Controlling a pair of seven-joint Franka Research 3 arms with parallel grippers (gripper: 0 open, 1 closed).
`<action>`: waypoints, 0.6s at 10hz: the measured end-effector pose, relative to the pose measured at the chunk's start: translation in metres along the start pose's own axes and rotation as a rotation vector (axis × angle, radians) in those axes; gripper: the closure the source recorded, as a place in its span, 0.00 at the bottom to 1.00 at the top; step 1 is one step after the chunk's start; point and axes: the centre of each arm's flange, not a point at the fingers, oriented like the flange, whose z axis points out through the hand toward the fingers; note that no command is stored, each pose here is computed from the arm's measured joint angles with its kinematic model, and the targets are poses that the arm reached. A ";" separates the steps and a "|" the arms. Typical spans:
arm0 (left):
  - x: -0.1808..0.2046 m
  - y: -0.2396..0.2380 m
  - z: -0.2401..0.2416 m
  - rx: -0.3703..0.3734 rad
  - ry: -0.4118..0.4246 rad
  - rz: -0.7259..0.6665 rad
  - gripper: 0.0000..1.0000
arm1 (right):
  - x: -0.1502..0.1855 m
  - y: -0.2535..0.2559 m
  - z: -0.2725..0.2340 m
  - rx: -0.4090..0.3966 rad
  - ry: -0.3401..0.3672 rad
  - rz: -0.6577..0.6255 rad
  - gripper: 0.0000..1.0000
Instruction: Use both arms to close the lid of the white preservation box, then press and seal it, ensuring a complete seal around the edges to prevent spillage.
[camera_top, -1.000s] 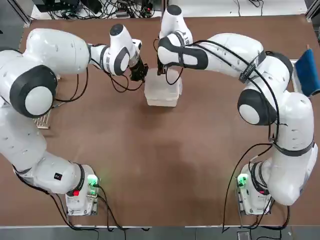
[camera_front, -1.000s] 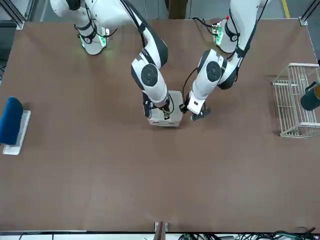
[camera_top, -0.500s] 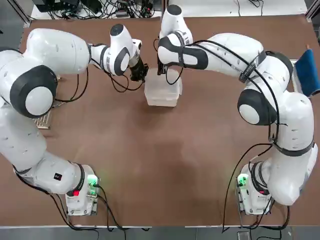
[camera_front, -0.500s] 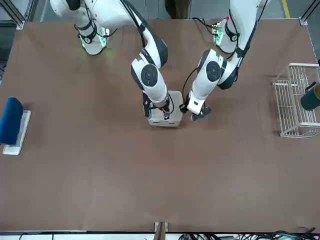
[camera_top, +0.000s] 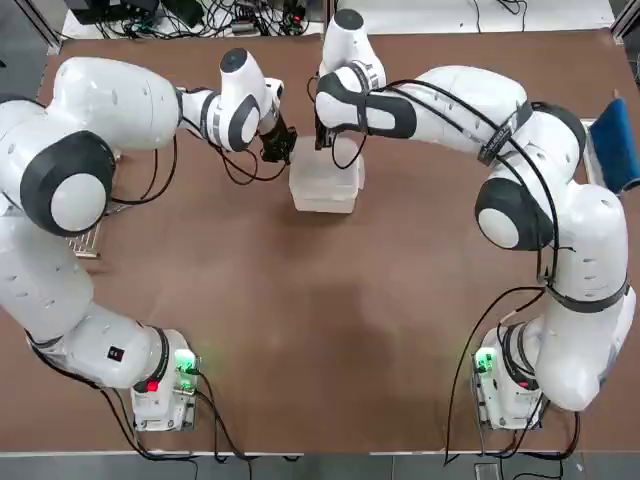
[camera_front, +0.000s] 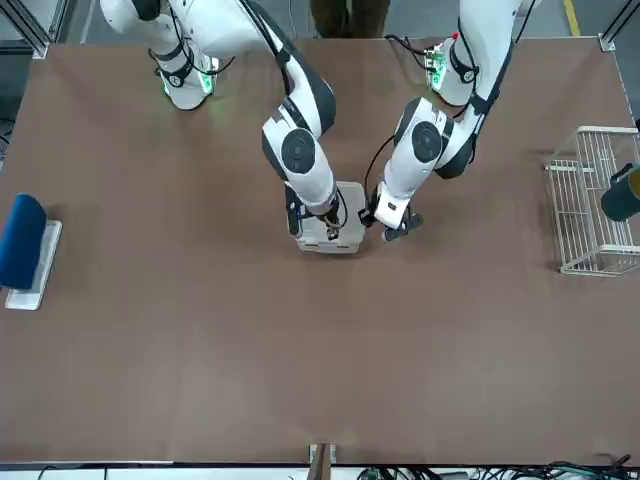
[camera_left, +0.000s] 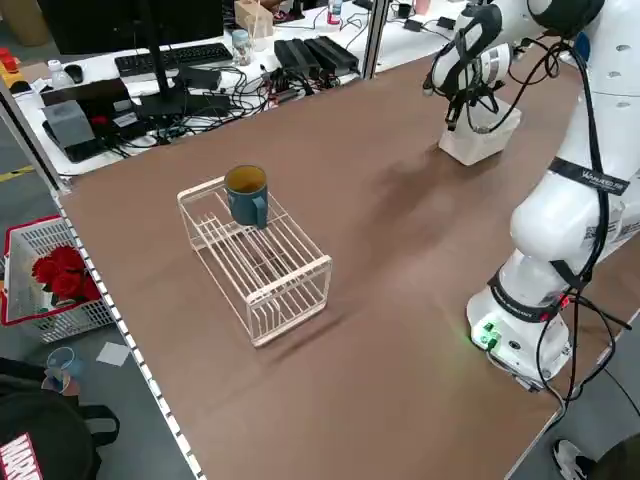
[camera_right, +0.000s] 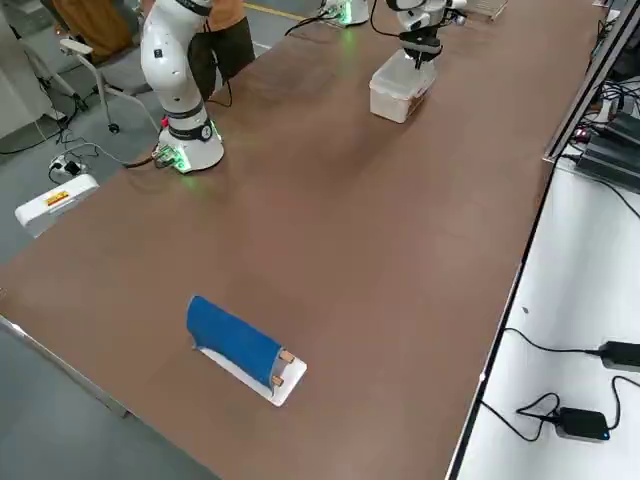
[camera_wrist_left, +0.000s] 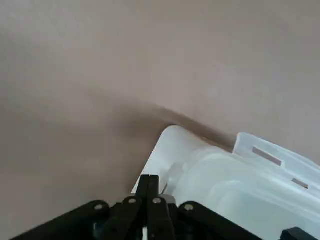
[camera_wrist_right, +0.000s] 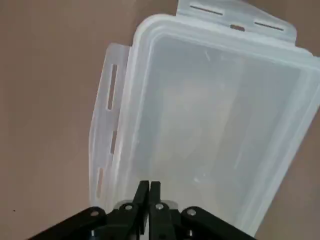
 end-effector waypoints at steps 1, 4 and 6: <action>0.000 0.000 0.000 -0.001 0.001 -0.005 0.99 | 0.000 0.000 0.000 0.000 0.000 0.000 0.93; -0.001 0.001 0.000 0.000 0.004 -0.014 0.99 | 0.001 0.000 0.000 -0.001 0.001 0.001 0.93; -0.001 0.001 0.000 -0.001 0.004 -0.014 0.99 | 0.001 -0.001 0.000 -0.001 0.001 0.001 0.93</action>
